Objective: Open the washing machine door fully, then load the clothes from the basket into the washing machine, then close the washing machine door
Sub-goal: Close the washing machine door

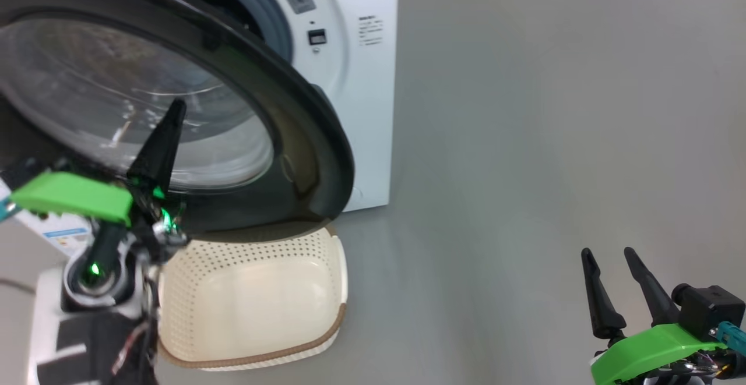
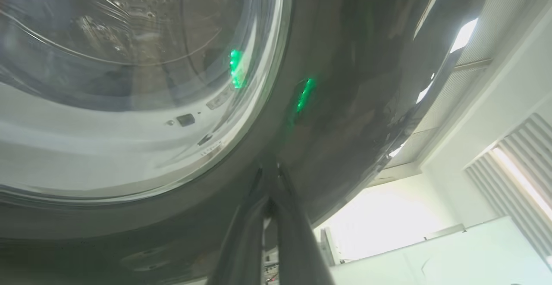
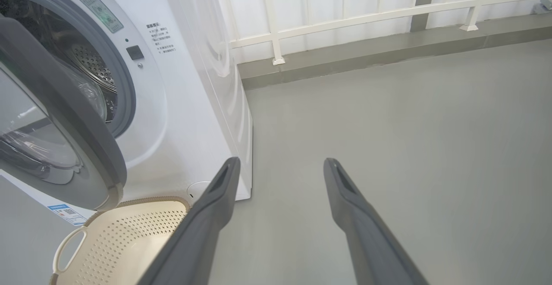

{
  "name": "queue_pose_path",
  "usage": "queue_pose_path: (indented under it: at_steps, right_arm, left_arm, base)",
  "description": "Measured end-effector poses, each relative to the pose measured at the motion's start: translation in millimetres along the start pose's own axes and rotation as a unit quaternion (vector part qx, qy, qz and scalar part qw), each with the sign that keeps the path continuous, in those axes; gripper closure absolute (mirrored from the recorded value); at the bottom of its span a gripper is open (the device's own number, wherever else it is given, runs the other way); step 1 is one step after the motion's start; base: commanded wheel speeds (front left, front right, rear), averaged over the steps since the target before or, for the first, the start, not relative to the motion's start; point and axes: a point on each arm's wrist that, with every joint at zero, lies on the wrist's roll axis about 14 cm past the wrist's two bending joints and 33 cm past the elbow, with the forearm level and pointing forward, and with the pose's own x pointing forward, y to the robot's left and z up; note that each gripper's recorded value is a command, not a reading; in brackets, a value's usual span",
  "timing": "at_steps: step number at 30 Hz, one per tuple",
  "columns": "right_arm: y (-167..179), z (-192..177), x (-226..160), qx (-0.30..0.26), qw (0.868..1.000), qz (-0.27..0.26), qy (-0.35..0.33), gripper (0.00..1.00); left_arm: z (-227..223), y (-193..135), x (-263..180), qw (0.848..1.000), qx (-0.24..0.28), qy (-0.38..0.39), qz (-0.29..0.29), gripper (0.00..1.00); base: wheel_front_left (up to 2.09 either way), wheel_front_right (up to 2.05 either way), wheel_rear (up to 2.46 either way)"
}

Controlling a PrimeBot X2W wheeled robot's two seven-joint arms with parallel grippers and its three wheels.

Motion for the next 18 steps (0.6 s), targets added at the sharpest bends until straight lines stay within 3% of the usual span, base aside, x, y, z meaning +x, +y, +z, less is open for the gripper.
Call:
queue_pose_path:
  at_steps: [2, 3, 4, 5, 8, 12, 18]
  right_arm:
    - [2.8, 1.5, 1.9, 0.000, 1.000, 0.005, -0.002, 0.00]
    - [6.8, 4.0, 3.5, 0.000, 1.000, 0.011, -0.006, 0.00]
    - [8.7, 5.2, 3.7, 0.000, 1.000, 0.014, -0.008, 0.00]
    - [10.1, 6.4, 3.7, -0.001, 1.000, 0.017, -0.010, 0.00]
    - [13.0, 8.7, 1.7, -0.001, 1.000, 0.022, -0.014, 0.00]
    - [17.0, 10.8, -3.7, -0.003, 0.999, 0.029, -0.018, 0.00]
    - [25.9, 17.0, -6.7, -0.011, 0.999, 0.043, -0.024, 0.00]
  left_arm:
    - [5.2, 5.4, -11.0, 0.999, 0.036, -0.019, 0.018, 1.00]
    - [12.1, 12.7, -23.7, 0.994, 0.089, -0.041, 0.043, 0.75]
    - [13.6, 15.8, -30.3, 0.991, 0.116, -0.047, 0.054, 0.32]
    - [12.0, 18.5, -36.6, 0.987, 0.143, -0.047, 0.064, 0.00]
    - [10.0, 29.2, -56.8, 0.968, 0.226, -0.061, 0.094, 0.00]
    - [15.8, 44.4, -90.3, 0.930, 0.331, -0.093, 0.129, 0.00]
    - [9.2, 51.8, -123.8, 0.878, 0.437, -0.121, 0.152, 0.00]
  base:
    - [0.00, 0.00, 0.00]
    - [0.00, 0.00, 0.00]
    - [0.00, 0.00, 0.00]
    - [0.00, 0.00, 0.00]
    - [0.00, 0.00, 0.00]
    - [0.00, 0.00, 0.00]
    - [0.00, 0.00, 0.00]
